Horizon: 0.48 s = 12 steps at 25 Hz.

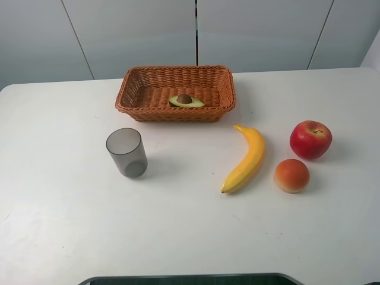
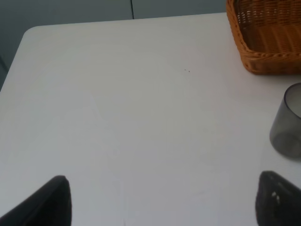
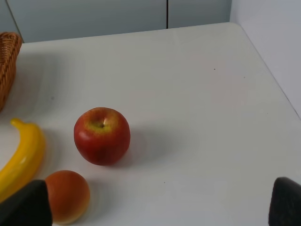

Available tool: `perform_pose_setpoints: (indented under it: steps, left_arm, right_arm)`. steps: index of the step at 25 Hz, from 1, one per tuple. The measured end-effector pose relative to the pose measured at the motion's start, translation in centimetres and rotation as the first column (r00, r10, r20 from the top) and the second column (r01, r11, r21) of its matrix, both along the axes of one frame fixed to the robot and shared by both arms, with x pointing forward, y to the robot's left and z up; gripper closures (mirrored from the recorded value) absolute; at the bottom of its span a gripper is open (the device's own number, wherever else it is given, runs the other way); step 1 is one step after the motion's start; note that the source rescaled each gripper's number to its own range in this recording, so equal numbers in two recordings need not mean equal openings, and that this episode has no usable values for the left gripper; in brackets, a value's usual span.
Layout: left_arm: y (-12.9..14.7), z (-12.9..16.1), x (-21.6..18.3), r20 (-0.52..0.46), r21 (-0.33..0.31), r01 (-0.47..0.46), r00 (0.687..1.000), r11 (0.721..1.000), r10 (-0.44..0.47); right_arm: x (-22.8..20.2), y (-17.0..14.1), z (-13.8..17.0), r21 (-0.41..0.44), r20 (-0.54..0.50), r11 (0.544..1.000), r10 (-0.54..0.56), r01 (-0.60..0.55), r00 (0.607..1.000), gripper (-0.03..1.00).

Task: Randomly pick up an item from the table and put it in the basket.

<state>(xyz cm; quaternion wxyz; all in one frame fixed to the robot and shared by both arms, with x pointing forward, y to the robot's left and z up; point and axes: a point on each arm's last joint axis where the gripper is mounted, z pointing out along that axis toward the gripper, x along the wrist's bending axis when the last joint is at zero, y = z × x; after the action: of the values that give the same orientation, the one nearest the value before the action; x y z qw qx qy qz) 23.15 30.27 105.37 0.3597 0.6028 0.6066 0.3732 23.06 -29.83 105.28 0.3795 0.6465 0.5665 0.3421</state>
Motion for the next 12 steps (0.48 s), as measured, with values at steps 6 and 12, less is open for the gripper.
perform_pose_setpoints:
  steps: [6, 12]
  left_arm:
    - [0.00, 0.00, 0.00, 0.000, 0.000, 0.000, 1.000, 1.000, 0.000]
    - [0.00, 0.00, 0.00, 0.000, 0.000, 0.000, 1.000, 1.000, 0.000]
  right_arm:
    - [0.00, 0.00, 0.00, 0.000, 0.000, 1.000, 0.000, 0.000, 1.000, -0.03]
    - [0.00, 0.00, 0.00, 0.000, 0.000, 1.000, 0.000, 0.000, 1.000, -0.03]
